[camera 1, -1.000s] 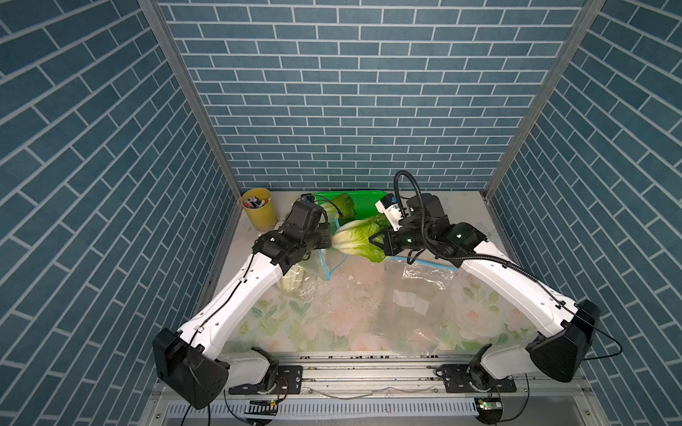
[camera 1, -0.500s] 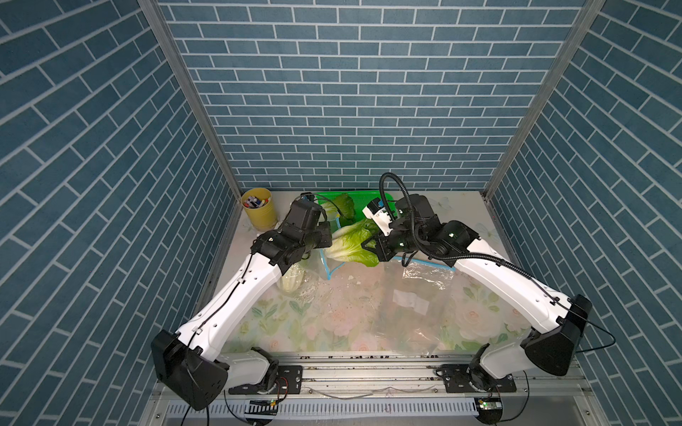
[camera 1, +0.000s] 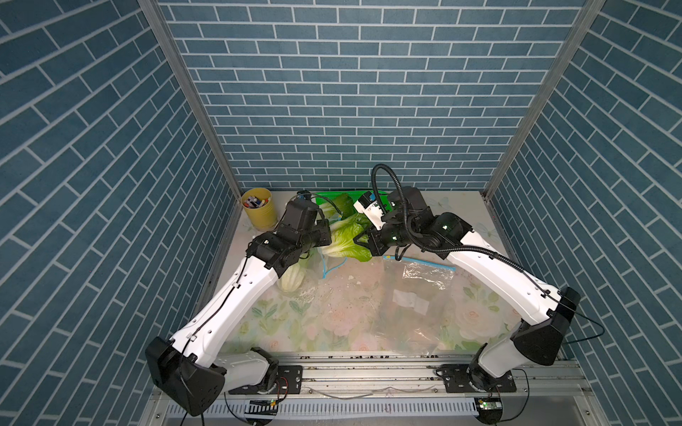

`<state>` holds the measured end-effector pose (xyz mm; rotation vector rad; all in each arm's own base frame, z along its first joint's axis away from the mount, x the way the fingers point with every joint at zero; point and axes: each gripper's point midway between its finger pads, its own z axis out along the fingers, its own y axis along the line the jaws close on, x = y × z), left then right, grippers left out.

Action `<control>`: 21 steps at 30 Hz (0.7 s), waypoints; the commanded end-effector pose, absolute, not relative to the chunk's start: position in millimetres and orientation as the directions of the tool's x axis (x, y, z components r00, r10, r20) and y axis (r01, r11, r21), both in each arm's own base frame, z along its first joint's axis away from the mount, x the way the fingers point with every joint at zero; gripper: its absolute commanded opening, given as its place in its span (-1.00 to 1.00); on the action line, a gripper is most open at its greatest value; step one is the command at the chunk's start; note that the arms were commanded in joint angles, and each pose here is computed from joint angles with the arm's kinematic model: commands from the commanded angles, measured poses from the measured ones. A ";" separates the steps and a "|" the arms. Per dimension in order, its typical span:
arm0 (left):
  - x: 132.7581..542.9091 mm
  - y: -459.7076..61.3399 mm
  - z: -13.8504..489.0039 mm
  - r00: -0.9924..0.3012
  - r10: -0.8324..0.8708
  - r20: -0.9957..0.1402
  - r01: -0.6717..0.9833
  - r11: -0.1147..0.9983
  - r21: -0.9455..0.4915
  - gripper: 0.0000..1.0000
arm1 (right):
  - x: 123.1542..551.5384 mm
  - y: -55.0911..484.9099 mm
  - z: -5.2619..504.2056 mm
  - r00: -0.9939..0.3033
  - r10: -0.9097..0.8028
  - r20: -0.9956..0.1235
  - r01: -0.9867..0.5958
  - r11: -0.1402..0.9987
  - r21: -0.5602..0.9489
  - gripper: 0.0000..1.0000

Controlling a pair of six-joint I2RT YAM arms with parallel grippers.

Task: Put the chinese cabbages into a zipper bag and zip it
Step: Place the Chinese cabbage in the zipper food storage bag.

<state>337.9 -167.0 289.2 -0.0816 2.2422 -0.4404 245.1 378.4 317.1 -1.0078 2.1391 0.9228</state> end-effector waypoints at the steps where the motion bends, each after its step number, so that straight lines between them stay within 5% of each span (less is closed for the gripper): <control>1: 337.2 -164.6 296.8 -0.634 -0.224 -0.740 0.087 0.930 -0.356 -1.00 | 248.4 389.8 311.1 -0.547 -0.414 -0.728 -0.815 0.462 0.349 -1.00; 14: 337.7 -163.3 299.1 -0.622 -0.243 -0.744 0.079 0.926 -0.368 -1.00 | 252.6 417.8 293.9 -0.608 -0.418 -0.675 -0.787 0.432 0.441 -1.00; 21: 337.6 -159.9 299.7 -0.616 -0.244 -0.749 0.070 0.930 -0.360 -1.00 | 249.7 430.2 287.6 -0.634 -0.418 -0.650 -0.772 0.394 0.499 -0.67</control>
